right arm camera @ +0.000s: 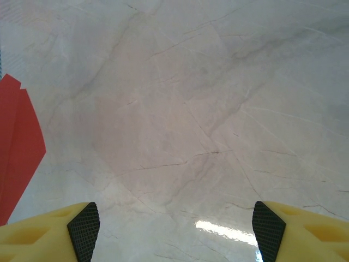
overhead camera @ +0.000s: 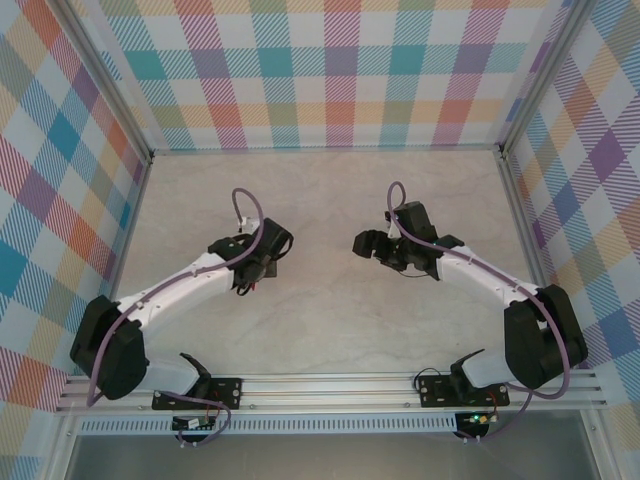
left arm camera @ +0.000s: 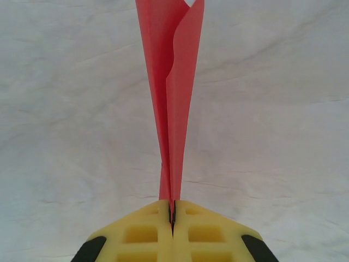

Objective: Fold a paper plane with a square sheet of paper (pick it up from the middle)
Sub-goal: Turn over the paper at the center of the table.

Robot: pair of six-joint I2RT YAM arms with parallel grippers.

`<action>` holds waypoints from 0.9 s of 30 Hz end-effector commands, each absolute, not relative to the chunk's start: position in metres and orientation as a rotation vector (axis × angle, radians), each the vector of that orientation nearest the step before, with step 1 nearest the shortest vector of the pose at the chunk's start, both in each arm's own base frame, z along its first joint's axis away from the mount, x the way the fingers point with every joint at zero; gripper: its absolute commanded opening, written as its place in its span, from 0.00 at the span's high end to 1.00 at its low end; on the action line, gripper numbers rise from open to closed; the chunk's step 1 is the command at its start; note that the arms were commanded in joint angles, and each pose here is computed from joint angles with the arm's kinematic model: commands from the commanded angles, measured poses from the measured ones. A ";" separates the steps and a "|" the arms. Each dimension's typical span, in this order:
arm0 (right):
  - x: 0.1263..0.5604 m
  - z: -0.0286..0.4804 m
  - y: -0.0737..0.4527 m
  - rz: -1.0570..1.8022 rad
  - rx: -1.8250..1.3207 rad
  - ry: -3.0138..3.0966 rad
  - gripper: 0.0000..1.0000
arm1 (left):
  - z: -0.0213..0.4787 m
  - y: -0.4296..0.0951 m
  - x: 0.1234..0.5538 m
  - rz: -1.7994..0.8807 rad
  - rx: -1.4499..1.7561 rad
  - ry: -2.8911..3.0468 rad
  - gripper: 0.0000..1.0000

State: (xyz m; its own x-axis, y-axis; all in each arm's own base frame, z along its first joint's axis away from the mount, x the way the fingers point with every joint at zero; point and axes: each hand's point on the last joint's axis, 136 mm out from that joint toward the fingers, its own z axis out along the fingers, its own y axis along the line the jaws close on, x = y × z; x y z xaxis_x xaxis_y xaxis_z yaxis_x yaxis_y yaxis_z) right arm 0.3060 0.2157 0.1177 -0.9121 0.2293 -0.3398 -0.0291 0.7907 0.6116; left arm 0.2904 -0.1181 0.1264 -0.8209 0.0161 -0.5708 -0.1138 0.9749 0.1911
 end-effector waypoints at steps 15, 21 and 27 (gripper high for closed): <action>0.301 0.113 0.197 0.790 0.232 2.588 0.22 | 0.065 -0.168 0.303 0.650 0.143 2.566 0.85; 0.299 0.112 0.187 0.741 0.288 2.570 0.22 | 0.048 -0.214 0.298 0.328 0.165 2.674 0.69; 0.299 0.107 0.187 0.730 0.287 2.589 0.23 | 0.055 -0.240 0.295 0.068 0.172 2.709 0.55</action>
State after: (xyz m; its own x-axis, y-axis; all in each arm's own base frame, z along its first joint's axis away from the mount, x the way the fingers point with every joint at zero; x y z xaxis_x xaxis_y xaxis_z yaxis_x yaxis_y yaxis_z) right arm 0.3030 0.1915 0.1130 -0.8806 0.3039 -0.3635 0.0579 0.8305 0.5540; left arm 0.2978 -0.2175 0.0397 -0.9066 0.1592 -0.3908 0.0753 0.9723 0.2214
